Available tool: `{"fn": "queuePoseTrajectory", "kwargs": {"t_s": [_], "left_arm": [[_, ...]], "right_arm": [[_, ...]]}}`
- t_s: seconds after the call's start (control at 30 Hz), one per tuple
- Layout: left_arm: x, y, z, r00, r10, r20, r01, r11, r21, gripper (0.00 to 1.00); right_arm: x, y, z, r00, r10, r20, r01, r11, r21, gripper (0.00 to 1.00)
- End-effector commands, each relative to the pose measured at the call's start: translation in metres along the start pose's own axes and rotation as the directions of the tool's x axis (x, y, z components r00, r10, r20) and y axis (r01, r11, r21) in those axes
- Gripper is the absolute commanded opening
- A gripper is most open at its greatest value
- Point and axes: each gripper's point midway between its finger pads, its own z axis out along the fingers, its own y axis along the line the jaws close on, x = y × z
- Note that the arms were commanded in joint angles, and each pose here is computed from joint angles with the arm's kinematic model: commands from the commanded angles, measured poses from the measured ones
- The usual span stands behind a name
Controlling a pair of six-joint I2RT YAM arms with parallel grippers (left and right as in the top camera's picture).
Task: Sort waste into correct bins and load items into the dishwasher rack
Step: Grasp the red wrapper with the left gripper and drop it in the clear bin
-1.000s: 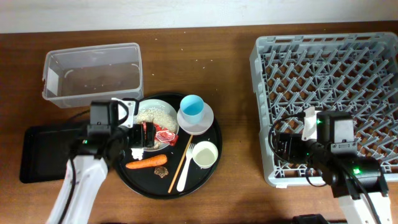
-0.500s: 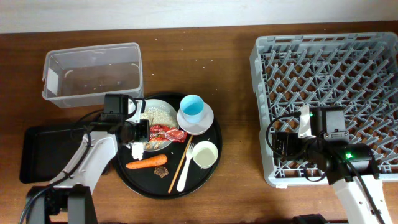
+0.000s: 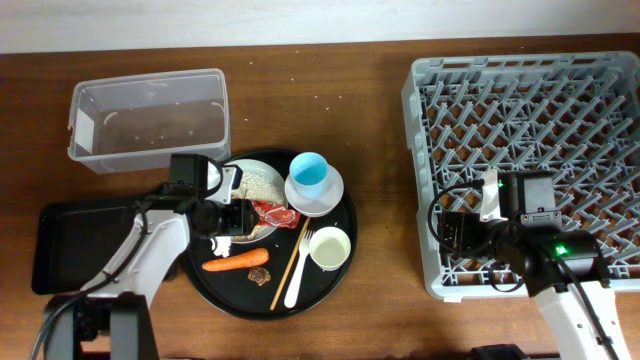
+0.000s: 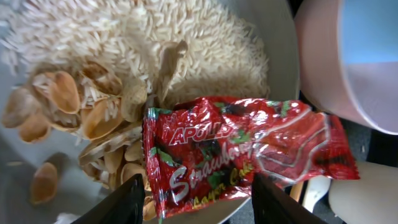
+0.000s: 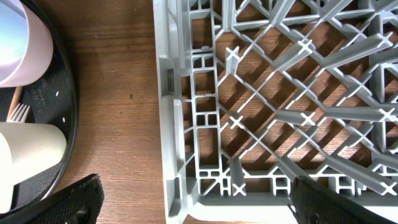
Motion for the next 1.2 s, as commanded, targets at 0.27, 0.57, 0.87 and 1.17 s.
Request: {"fn": "queuePoseTrajectory", "kwargs": {"t_s": [0.27, 0.57, 0.87, 1.17], "left_arm": [[-0.007, 0.000, 0.013, 1.000, 0.009, 0.002, -0.009, 1.000, 0.024, 0.07], [-0.043, -0.026, -0.053, 0.968, 0.093, 0.234, -0.100, 0.995, 0.020, 0.01], [-0.152, 0.054, -0.185, 0.740, 0.112, 0.663, 0.156, 0.931, -0.331, 0.00], [-0.171, 0.095, -0.122, 0.786, 0.074, 0.613, 0.186, 0.918, -0.349, 0.58]], "right_arm": [[-0.005, 0.000, -0.005, 1.000, -0.004, 0.016, 0.004, 1.000, 0.008, 0.99], [-0.005, 0.000, -0.005, 1.000, -0.004, 0.016, 0.004, 1.000, 0.008, 0.99], [-0.005, 0.000, -0.005, 1.000, -0.004, 0.016, 0.004, 1.000, 0.008, 0.99], [-0.004, 0.000, -0.005, 1.000, -0.004, 0.010, 0.004, 1.000, 0.009, 0.99]]}}
